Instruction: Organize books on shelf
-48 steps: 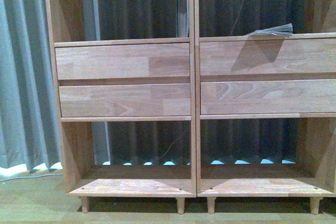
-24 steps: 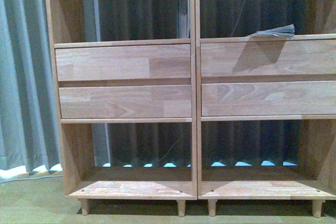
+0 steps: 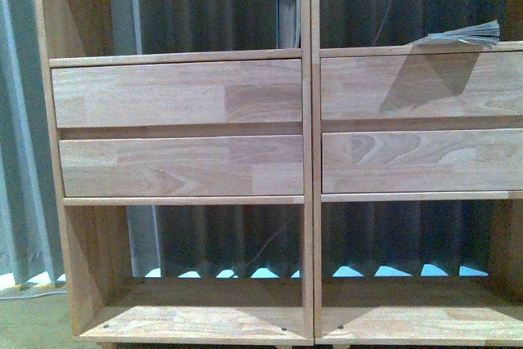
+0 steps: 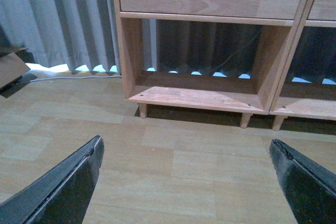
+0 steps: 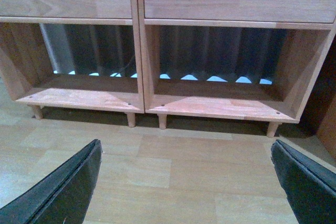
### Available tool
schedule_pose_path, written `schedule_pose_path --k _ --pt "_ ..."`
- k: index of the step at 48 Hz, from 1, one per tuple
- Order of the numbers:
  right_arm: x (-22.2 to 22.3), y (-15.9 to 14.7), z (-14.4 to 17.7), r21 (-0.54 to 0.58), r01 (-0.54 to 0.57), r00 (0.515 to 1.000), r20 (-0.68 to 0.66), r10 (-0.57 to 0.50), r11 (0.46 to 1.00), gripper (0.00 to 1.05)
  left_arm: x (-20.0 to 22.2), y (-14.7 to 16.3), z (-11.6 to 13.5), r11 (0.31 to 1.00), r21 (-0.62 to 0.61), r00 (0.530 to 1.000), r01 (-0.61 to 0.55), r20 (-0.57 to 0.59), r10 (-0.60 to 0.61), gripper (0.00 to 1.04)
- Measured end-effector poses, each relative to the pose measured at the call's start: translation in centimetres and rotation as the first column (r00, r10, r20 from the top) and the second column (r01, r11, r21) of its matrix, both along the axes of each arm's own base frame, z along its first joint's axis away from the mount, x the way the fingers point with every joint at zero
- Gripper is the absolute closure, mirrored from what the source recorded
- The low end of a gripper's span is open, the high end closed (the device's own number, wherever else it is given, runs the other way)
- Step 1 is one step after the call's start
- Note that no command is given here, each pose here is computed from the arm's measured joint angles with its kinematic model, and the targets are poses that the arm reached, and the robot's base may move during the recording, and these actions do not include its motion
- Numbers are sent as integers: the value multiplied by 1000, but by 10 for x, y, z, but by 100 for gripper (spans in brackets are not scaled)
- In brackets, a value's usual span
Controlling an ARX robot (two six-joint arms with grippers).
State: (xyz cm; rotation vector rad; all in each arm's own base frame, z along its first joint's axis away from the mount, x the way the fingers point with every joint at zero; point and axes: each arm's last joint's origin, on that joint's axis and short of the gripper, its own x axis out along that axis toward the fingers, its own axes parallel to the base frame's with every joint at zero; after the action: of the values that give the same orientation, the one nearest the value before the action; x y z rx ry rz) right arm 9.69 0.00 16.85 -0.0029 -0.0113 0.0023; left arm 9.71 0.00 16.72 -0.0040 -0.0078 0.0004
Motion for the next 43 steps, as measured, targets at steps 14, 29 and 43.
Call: schedule_pose_path --k 14,29,43 --pt "0 0 0 0 0 1000 0 0 1000 7 0 0 0 1000 0 1000 0 0 0 7" --pt "0 0 0 0 0 1000 0 0 1000 7 0 0 0 1000 0 1000 0 0 0 7" --pt "0 0 0 0 0 1000 0 0 1000 7 0 0 0 1000 0 1000 0 0 0 7"
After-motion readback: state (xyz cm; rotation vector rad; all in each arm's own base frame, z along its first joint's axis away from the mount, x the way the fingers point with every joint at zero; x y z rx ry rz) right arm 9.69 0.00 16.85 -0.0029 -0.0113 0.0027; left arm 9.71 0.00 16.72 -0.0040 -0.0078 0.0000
